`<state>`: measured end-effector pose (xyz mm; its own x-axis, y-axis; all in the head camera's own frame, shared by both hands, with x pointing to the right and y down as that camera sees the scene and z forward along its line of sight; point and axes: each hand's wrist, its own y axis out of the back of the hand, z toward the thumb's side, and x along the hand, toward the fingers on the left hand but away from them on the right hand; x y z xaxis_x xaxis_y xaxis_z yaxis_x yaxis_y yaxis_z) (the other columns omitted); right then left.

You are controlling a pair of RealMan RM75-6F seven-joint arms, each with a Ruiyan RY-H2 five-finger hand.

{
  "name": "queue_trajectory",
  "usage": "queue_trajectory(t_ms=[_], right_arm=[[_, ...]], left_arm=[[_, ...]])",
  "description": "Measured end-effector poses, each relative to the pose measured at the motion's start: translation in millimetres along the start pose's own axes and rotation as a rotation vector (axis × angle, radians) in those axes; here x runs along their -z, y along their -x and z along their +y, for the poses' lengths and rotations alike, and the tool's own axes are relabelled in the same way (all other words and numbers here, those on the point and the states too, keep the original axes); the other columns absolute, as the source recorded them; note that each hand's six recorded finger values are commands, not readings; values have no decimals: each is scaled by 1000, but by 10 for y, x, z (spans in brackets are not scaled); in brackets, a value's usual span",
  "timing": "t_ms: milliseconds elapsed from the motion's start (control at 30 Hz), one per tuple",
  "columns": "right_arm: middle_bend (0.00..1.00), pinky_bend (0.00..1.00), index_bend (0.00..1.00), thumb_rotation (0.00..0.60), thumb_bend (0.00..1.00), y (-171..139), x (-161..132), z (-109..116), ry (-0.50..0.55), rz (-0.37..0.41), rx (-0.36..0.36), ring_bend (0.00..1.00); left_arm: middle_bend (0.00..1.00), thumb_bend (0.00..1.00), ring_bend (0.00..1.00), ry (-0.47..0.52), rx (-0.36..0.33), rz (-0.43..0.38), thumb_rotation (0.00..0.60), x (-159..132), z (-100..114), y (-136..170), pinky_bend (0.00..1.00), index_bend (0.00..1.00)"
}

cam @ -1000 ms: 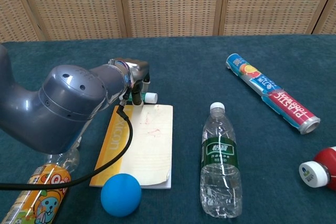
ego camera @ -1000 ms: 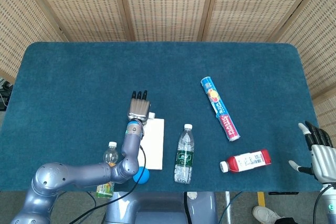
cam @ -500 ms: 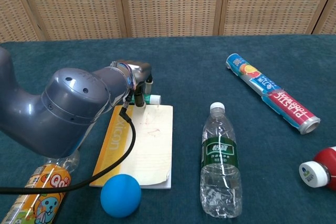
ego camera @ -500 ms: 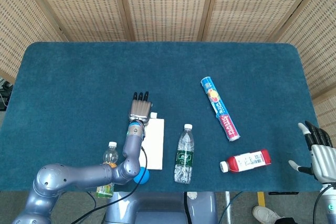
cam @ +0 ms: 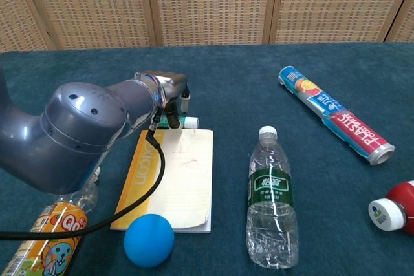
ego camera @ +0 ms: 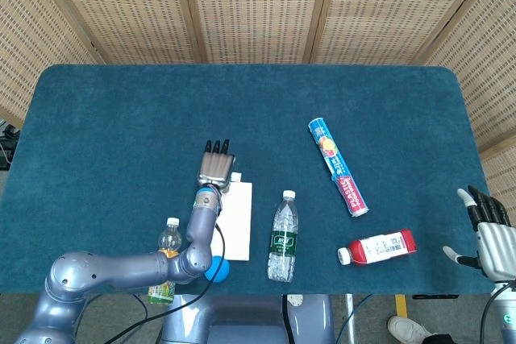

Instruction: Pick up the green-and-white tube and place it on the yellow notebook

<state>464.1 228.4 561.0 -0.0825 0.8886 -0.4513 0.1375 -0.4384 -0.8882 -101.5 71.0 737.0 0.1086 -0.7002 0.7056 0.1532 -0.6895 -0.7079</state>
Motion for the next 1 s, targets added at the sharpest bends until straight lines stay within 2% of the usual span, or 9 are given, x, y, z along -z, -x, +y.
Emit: queue_trajectory(t_ms=[167,300,500,600,767,867,1000], right_arm=[[0,0,50,600,0,3,9,13,0,-2,6,0],[0,0,50,600,0,7,19,16,-3,-6,9,0],[0,0,51,600,0,7,3,-5,-25,-4,13,0],[0,0,51,600,0,-3,-28,-27,-40,4,12,0],[0,0,51,600,0,-28,-83,-45,-58,17,21,0],[0,0,51,600,0,-44,-110,-52,-66,25,25,0],[0,0,50,600,0,-56,-131,-62,-71,31,27,0]], left_arm=[[0,341,0,74,-61,-46,600,-2,212,78,0,222],[0,331,0,114,-128,-88,600,71,397,211,0,168],[0,318,0,135,-274,-132,600,365,597,529,0,107],[0,311,0,136,-356,-135,600,615,630,737,0,31],[0,300,0,116,-473,-94,600,1201,487,1191,0,0],[0,290,0,101,-485,-49,600,1558,267,1476,0,0],[0,275,0,72,-470,0,600,1882,13,1778,0,0]])
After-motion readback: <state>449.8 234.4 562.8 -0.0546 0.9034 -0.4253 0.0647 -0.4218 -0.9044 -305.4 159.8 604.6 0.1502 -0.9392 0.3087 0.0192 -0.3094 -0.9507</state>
